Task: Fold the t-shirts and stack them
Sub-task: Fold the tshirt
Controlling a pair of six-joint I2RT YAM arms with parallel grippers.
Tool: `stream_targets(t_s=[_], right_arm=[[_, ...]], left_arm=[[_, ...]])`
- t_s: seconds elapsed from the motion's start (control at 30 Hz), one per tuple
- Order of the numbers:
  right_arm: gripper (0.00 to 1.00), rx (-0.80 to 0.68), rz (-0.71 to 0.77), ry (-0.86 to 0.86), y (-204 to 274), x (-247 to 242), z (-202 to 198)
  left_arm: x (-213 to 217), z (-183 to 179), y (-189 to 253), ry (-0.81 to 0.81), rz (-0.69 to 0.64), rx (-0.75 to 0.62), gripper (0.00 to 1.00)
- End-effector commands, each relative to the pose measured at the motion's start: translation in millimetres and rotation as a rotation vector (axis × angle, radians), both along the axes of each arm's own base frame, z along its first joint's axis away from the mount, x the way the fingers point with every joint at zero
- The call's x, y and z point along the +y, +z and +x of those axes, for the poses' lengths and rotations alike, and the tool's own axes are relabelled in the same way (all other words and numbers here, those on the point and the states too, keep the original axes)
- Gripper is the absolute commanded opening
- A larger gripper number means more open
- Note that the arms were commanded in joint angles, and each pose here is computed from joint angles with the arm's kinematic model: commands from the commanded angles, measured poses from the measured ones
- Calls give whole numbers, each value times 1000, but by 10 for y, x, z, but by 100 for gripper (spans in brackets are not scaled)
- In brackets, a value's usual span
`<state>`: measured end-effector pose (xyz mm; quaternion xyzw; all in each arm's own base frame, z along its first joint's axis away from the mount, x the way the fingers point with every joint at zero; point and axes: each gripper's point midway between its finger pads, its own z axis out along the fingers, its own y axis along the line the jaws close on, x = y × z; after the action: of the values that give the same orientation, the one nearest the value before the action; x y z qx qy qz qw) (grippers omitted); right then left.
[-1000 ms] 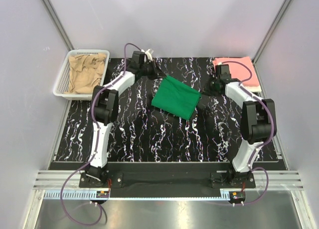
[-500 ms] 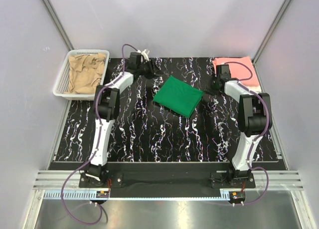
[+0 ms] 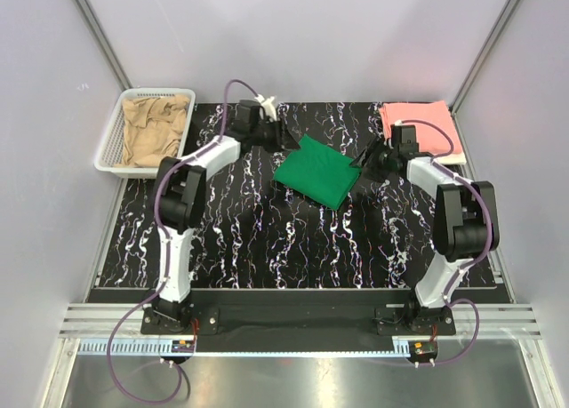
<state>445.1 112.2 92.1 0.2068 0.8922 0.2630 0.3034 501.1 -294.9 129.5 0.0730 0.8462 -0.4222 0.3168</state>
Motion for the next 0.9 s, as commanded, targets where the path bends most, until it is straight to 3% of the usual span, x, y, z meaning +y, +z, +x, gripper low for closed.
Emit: stream_targets(t_s=[0.0,0.07,0.23,0.37,0.5,0.67,0.87], right_arm=[[63,-7,116,108,-37,260,-59],[59,31,176,180,-76,409,-250],[53,-14,184,163,296,421,-529],[32,-52,226,248,543,715,-566],[22,11,294,325,445,963,-620],[21,47,311,314,243,979,-675],[23,157,246,278,-331,859,-817]], left_arm=[[-329,-219,-216,-65,22,2,37],[-433,-323,-397,-85,64,21,36],[-521,-563,-590,-52,96,46,36],[-565,-615,-666,-20,94,55,36],[-626,-801,-749,1,64,97,35],[-550,-783,-461,36,41,39,37],[-402,-501,-73,46,-11,0,39]])
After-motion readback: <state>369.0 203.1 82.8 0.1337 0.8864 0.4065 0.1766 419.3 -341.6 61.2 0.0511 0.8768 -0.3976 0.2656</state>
